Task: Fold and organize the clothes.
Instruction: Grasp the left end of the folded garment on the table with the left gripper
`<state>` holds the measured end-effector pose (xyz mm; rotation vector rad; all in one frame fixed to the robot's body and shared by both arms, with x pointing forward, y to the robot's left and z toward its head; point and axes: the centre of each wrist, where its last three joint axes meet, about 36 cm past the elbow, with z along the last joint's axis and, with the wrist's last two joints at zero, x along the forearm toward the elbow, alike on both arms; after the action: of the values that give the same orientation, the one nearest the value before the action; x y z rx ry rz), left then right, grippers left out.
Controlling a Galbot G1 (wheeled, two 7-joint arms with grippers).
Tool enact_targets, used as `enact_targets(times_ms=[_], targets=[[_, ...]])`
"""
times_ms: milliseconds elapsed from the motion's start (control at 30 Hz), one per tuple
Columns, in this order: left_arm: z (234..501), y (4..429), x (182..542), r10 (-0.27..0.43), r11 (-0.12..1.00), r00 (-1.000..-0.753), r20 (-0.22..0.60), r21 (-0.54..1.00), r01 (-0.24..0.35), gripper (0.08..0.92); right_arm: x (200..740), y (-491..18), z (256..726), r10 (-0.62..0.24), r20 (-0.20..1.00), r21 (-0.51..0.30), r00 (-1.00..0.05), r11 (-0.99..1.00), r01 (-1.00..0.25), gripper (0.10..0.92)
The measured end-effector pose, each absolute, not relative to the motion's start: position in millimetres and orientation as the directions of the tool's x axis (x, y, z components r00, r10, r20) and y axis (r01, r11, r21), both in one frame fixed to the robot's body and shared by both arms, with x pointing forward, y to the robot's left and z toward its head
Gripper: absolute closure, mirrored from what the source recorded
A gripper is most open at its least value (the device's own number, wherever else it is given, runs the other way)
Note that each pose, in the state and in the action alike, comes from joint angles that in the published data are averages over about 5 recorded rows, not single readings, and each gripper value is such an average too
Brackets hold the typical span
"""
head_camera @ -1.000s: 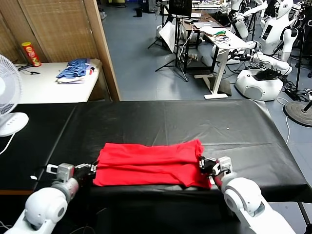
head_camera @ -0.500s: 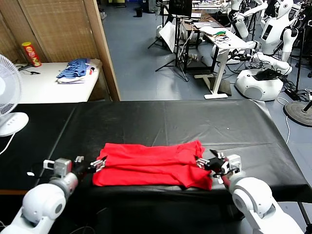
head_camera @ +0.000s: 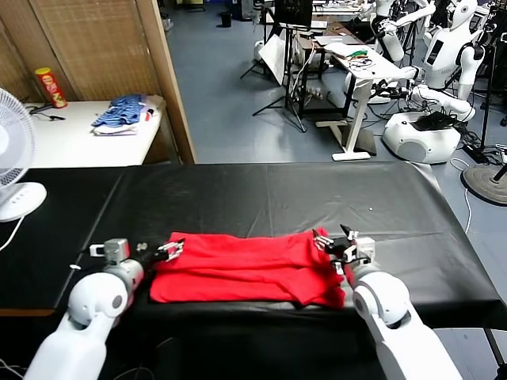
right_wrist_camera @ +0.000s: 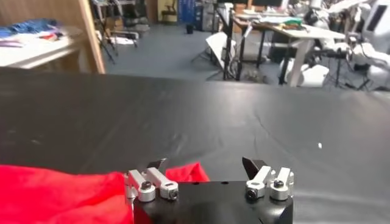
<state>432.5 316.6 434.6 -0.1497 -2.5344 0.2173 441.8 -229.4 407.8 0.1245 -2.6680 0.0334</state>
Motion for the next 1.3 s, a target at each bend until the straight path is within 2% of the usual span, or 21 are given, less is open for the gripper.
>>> enact_targets(times_ms=[67, 200, 333, 433, 567, 633, 700, 933, 1033, 1133, 1300], targets=[[430, 317, 436, 0.156, 0.979, -0.821, 0.549, -0.199, 0.053, 0.295, 442, -226, 403, -0.083, 0.459, 0.002, -0.885, 0.996, -0.092, 0.429], [425, 320, 439, 0.162, 0.975, -0.826, 0.540, -0.219, 0.048, 0.508, 441, -217, 394, -0.071, 0.450, 0.006, -0.890, 0.997, -0.076, 0.637], [422, 318, 435, 0.148, 0.976, -0.847, 0.511, -0.213, 0.042, 0.742, 439, -206, 387, -0.030, 0.428, 0.006, -0.903, 1.000, -0.030, 0.842], [417, 313, 432, 0.104, 0.988, -0.868, 0.485, -0.153, 0.033, 0.852, 439, -200, 385, -0.019, 0.416, 0.006, -0.909, 1.000, -0.018, 0.889], [410, 308, 432, 0.033, 0.999, -0.885, 0.464, -0.048, 0.012, 0.867, 439, -201, 385, -0.053, 0.412, 0.021, -0.910, 0.999, -0.049, 0.885], [408, 308, 434, 0.022, 1.000, -0.890, 0.456, -0.023, 0.013, 0.836, 437, -204, 387, -0.077, 0.409, 0.028, -0.909, 0.997, -0.072, 0.837], [408, 308, 434, 0.023, 1.000, -0.892, 0.451, -0.014, 0.019, 0.767, 435, -207, 389, -0.098, 0.403, 0.032, -0.910, 0.995, -0.093, 0.758], [415, 316, 433, 0.025, 1.000, -0.895, 0.446, -0.009, 0.023, 0.405, 421, -223, 404, -0.122, 0.373, 0.017, -0.920, 0.992, -0.125, 0.392], [420, 323, 430, 0.027, 1.000, -0.894, 0.447, -0.022, 0.019, 0.265, 412, -230, 413, -0.120, 0.358, 0.005, -0.926, 0.992, -0.127, 0.268], [426, 330, 426, 0.036, 0.998, -0.890, 0.455, -0.055, 0.013, 0.210, 404, -235, 421, -0.122, 0.344, 0.002, -0.931, 0.992, -0.129, 0.230], [434, 334, 413, 0.062, 0.991, -0.888, 0.455, -0.134, 0.000, 0.202, 392, -234, 432, -0.147, 0.333, 0.032, -0.932, 0.989, -0.144, 0.224]])
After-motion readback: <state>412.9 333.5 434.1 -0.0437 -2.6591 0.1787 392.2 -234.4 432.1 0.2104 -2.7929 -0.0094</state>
